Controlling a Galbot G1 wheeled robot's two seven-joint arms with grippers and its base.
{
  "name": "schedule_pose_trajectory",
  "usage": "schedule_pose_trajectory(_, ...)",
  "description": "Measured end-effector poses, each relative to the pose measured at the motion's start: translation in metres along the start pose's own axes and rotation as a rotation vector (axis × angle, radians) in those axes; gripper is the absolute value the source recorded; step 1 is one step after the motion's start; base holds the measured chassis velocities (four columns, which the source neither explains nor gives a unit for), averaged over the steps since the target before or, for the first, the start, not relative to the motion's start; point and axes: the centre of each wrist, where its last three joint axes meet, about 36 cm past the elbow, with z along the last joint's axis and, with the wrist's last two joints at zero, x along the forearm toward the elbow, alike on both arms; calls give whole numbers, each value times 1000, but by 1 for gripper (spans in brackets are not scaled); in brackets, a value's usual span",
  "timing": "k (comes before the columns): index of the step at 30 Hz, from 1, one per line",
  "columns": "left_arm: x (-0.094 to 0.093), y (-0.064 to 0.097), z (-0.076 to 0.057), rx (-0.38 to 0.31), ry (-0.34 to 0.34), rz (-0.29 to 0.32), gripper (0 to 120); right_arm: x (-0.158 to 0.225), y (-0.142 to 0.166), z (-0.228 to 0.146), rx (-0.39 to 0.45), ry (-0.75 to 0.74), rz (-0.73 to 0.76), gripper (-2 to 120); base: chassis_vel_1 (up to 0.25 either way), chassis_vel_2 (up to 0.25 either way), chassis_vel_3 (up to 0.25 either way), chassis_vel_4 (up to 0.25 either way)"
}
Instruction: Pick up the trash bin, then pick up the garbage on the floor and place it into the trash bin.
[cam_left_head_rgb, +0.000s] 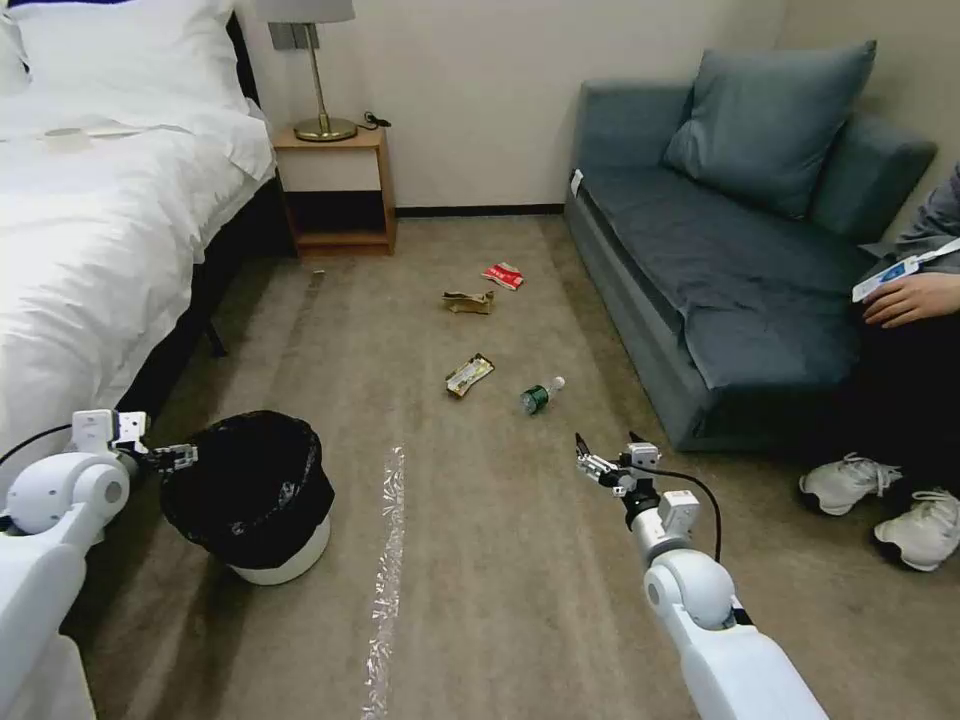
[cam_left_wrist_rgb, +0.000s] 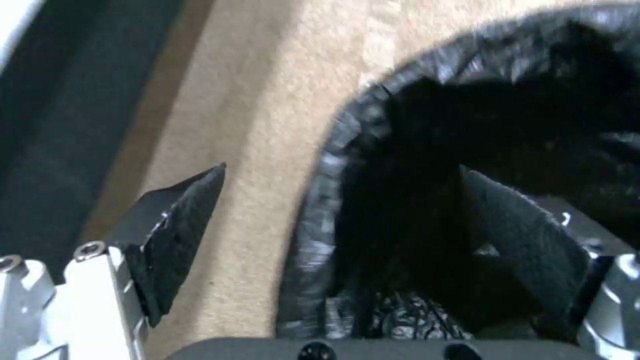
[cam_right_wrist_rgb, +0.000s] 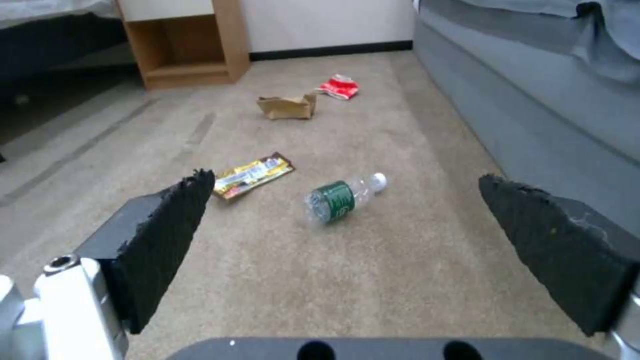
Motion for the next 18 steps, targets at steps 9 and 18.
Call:
schedule_pose_trajectory(9,-28,-15,20,-17,44,-16,96,-6,-6,1,-9,-3,16,100,0,0,0,0)
schedule_pose_trajectory(18,-42,-6,31,-47,43,-28,73,-7,-8,3,-27,-1,24,100,0,0,0,0)
